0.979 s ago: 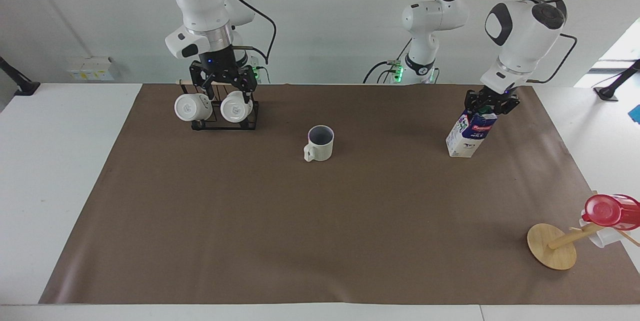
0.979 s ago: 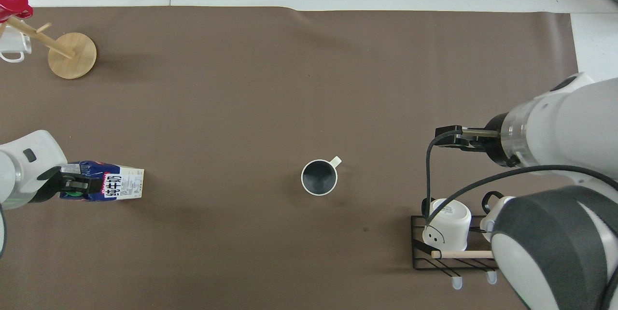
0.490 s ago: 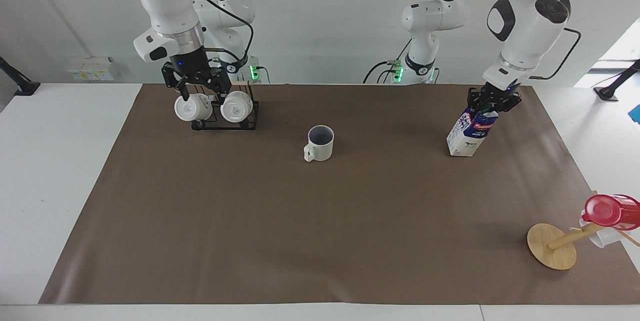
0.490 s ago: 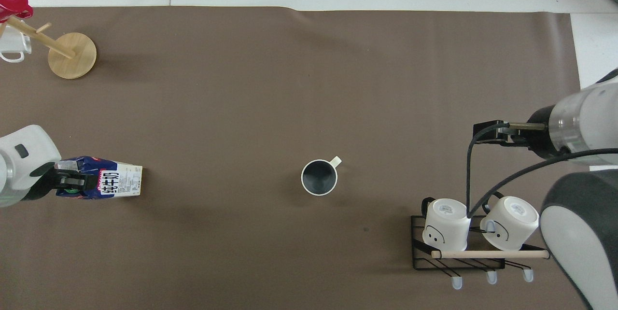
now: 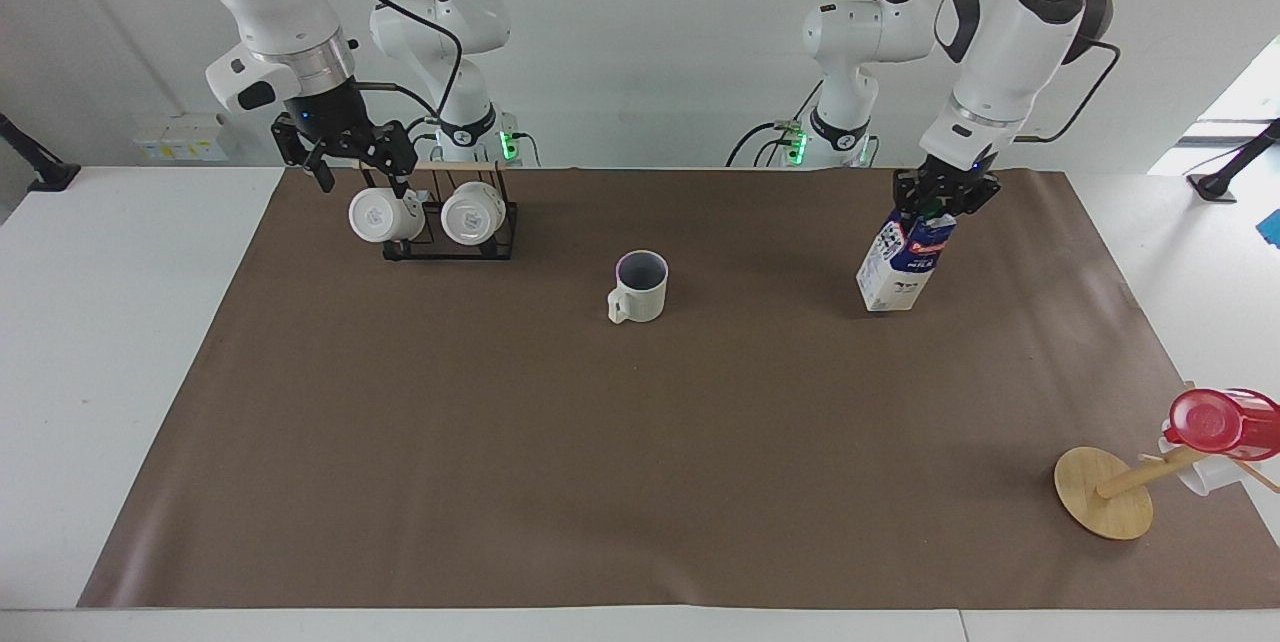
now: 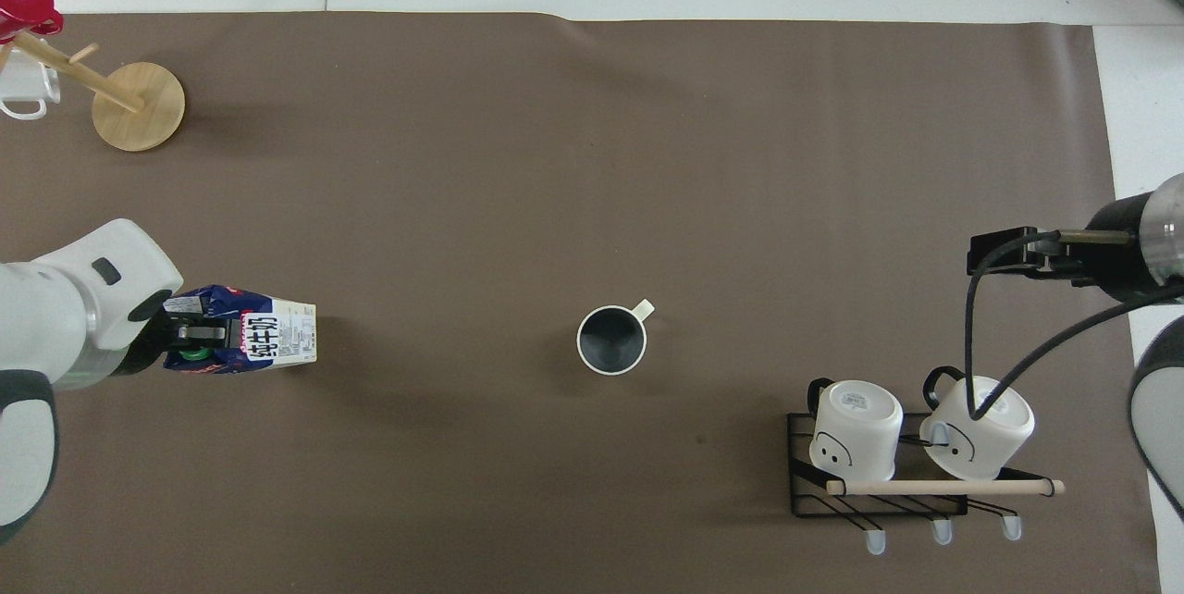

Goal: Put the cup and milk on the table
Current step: 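Lift the milk carton with the left gripper while the right gripper withdraws, then place the milk carton beside the white mug with the left gripper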

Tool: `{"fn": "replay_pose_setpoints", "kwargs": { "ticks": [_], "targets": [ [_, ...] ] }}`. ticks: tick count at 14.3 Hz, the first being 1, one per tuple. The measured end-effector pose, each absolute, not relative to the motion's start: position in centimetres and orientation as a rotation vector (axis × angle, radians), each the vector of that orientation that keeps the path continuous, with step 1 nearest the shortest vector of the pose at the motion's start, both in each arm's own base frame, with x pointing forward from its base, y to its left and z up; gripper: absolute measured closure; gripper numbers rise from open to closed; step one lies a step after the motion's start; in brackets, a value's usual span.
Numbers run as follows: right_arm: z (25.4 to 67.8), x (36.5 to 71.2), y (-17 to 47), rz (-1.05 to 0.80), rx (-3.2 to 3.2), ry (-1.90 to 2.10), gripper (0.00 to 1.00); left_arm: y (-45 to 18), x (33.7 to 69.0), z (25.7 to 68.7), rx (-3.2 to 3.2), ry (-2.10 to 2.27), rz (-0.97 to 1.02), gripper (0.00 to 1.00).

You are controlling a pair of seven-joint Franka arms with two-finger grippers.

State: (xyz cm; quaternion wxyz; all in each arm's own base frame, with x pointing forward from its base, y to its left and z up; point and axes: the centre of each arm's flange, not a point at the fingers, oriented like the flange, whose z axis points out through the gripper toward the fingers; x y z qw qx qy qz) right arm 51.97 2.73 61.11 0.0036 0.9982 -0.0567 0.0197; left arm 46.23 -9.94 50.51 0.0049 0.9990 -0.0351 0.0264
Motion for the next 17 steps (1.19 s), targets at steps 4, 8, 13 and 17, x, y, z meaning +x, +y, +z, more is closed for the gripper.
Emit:
{"fn": "replay_pose_setpoints", "kwargs": {
  "ticks": [4,8,13,17],
  "targets": [
    [64.3,51.5,3.0,0.076,3.129,-0.172,0.0,-17.3,44.7,51.4,3.115,-0.045,0.105,0.53],
    [66.2,51.5,2.2,0.043,3.125,-0.183,0.0,-24.0,43.4,50.3,3.106,0.012,0.087,0.54],
    [66.6,52.5,1.2,0.046,3.118,-0.208,0.0,-29.4,43.4,48.6,3.098,-0.004,0.068,0.55],
    [66.5,52.5,0.4,0.019,3.111,-0.212,0.0,-32.0,43.0,47.0,3.11,0.057,0.093,0.56]
  ]
}}
